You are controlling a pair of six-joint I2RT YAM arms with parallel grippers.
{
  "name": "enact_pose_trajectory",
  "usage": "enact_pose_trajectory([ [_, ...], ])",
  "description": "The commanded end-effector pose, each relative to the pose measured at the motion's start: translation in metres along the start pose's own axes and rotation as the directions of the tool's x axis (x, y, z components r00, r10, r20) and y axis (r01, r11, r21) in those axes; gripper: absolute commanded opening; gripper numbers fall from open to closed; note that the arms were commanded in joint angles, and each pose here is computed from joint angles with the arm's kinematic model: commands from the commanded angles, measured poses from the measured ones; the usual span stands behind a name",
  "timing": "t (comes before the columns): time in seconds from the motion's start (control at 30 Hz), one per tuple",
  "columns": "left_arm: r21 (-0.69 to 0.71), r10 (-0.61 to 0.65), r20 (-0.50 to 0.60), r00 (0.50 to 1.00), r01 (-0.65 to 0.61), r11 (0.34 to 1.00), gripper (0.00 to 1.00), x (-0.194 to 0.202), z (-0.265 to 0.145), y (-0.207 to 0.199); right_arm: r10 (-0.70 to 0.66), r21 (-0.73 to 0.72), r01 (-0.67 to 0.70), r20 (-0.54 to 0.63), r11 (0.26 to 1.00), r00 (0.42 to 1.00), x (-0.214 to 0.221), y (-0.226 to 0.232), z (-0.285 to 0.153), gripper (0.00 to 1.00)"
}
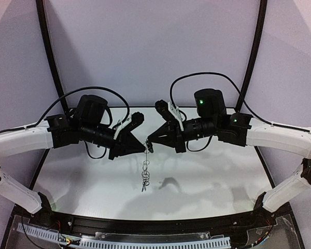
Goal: Put the keys on the keyring
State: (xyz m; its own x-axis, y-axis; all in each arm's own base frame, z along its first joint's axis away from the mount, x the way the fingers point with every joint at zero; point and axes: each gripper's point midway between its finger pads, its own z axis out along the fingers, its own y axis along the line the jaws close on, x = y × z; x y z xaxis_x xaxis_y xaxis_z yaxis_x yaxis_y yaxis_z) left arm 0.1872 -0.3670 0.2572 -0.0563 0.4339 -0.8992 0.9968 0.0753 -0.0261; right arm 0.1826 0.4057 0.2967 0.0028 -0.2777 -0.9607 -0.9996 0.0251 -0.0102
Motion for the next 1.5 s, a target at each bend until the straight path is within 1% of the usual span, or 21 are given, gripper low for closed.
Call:
enact_pose_trajectory([
  [0.0, 0.002, 0.033, 0.042, 0.999, -0.033, 0.999, 0.01, -0.014, -0.012, -0.007, 0.008, -0.051, -0.008, -0.004, 0.999, 1.0, -0.002, 0.009, 0.003, 0.0],
  [0.2, -0.001, 0.03, 0.042, 0.999, -0.03, 1.0, 0.01, -0.013, -0.012, -0.007, 0.003, -0.073, -0.002, 0.008, 0.997, 1.0, -0.006, 0.014, 0.0, 0.0],
  [0.67, 0.007, 0.031, 0.044, 0.999, -0.032, 0.999, 0.01, -0.013, -0.013, -0.009, 0.004, -0.034, -0.003, 0.006, 0.999, 1.0, -0.007, 0.006, 0.002, 0.0],
  [0.97, 0.008, 0.038, 0.046, 0.998, -0.038, 0.999, 0.01, -0.015, -0.014, -0.01, 0.003, -0.015, -0.003, -0.05, 1.0, 0.999, 0.004, 0.002, 0.011, 0.0],
  [1.2, -0.01, 0.04, 0.054, 0.998, -0.04, 0.999, 0.01, -0.019, -0.015, -0.007, -0.014, -0.056, 0.01, -0.082, 0.998, 0.996, 0.011, 0.009, 0.017, 0.0],
  [1.33, -0.025, 0.05, 0.084, 0.995, -0.048, 0.999, 0.01, -0.025, -0.019, -0.007, -0.023, -0.083, 0.011, -0.143, 0.996, 0.989, 0.026, 0.014, 0.023, 0.0],
  [1.4, -0.034, 0.049, 0.093, 0.994, -0.046, 0.998, 0.01, -0.027, -0.021, -0.006, -0.025, -0.091, 0.012, -0.147, 0.996, 0.989, 0.027, 0.015, 0.024, 0.0],
  [1.47, -0.084, 0.019, 0.114, 0.993, -0.009, 0.996, 0.01, -0.032, -0.024, 0.002, -0.026, -0.076, 0.014, -0.151, 0.997, 0.988, 0.03, 0.012, 0.026, 0.0],
])
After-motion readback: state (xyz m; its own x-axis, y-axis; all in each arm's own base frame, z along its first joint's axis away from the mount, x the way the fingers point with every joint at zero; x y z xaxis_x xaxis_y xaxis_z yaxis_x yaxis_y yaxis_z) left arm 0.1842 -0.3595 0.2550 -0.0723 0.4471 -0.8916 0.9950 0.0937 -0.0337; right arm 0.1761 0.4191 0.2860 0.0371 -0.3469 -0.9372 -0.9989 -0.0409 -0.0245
